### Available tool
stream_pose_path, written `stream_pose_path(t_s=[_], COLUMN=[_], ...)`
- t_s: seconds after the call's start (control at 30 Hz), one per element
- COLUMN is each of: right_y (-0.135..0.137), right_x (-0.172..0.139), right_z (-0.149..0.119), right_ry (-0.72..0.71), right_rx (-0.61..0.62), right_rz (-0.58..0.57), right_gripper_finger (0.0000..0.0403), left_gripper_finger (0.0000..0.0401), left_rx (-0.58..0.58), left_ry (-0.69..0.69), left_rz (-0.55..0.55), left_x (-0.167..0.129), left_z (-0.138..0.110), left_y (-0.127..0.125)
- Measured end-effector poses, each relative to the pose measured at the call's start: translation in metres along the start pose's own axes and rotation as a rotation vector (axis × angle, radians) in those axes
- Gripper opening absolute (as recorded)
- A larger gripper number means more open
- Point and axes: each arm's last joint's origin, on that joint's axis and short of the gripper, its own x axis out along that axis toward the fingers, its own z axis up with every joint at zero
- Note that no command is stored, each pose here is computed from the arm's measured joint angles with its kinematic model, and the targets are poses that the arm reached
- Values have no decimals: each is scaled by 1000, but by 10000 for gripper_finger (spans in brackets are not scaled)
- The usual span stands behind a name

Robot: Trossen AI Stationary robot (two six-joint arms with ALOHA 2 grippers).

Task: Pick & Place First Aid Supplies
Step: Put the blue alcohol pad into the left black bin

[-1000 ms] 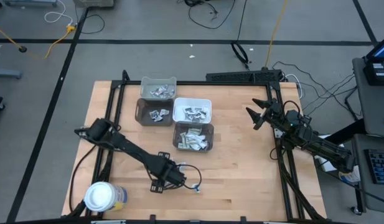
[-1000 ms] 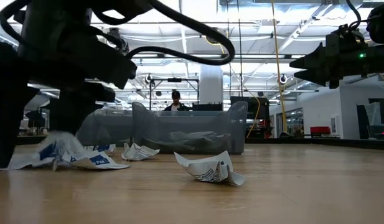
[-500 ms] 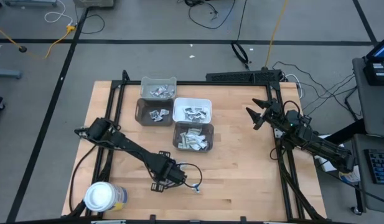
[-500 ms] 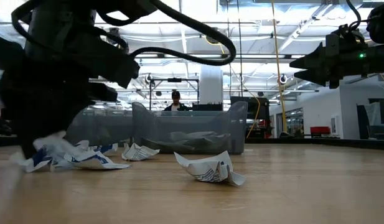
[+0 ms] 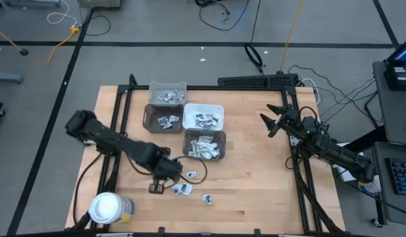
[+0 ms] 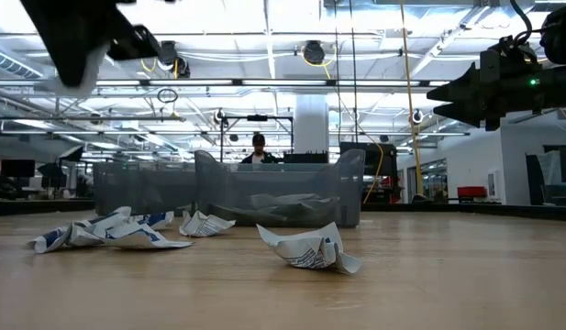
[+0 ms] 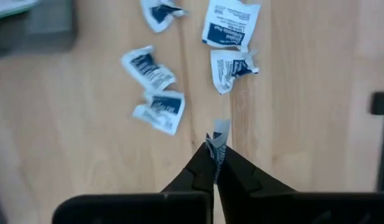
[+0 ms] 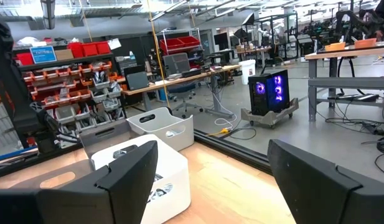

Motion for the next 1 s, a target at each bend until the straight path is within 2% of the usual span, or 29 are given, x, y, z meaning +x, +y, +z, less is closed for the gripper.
stream_pose_path(t_s=[0.13, 0.27, 0.37, 0.57, 0.7, 1.0], right_y=[0, 0, 0, 0, 0, 0], right_x=[0, 0, 0, 0, 0, 0], right_z=[0, 0, 0, 0, 0, 0], right_ry=[0, 0, 0, 0, 0, 0], right_rx=[0, 0, 0, 0, 0, 0], right_rz=[0, -1, 0, 0, 0, 0], right_gripper_finger=[297, 297, 297, 297, 297, 297], left_gripper_finger=[14, 5, 11, 6, 11, 10], left_rx=[-31, -48, -124, -300, -404, -653], left_ry=[-52, -40, -40, -56, -80, -128], left_rz=[-16, -12, -5, -23, -12, 39], left_x=[-21, -26, -28, -34, -39, -54], left_z=[-10, -15, -12, -3, -5, -36], left_y=[3, 6, 20, 76, 124, 223])
